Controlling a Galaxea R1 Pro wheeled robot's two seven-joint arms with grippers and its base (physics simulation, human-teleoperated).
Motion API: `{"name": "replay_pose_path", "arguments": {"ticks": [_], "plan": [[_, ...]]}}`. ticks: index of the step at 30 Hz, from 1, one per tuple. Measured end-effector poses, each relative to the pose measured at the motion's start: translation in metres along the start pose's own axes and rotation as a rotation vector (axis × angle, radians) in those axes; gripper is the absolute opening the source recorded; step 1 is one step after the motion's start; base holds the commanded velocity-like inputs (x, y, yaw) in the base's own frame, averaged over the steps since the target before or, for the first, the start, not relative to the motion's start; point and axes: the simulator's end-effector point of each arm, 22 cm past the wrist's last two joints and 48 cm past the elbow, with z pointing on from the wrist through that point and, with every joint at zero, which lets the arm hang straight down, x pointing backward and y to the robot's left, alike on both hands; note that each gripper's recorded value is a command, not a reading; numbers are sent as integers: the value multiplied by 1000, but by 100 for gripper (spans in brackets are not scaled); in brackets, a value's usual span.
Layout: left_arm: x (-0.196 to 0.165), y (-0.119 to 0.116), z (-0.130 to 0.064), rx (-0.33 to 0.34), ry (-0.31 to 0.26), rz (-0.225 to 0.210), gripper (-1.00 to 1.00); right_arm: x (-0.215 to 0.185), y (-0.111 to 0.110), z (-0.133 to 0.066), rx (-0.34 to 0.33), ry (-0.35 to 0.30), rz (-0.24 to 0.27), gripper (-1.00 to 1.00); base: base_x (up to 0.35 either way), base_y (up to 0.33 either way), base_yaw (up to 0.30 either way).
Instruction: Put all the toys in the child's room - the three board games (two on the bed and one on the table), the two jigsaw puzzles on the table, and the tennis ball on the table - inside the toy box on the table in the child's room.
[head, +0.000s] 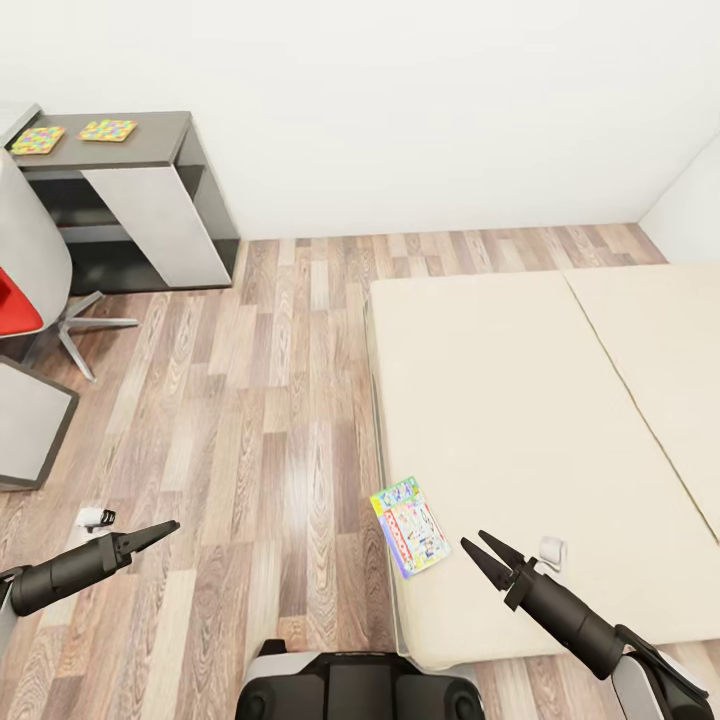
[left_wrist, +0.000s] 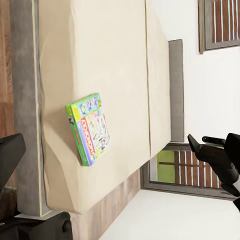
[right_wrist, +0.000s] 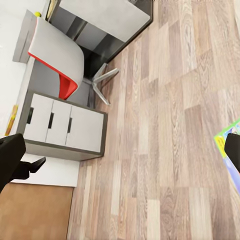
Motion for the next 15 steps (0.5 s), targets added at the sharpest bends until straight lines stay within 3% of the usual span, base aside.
{"name": "replay_pose_path", "arguments": {"ticks": [15], "plan": [[-6,-10,-2,10,-10,20,100,-7,8,-1,-14,-14,-15,100,-28,0,0]]}}
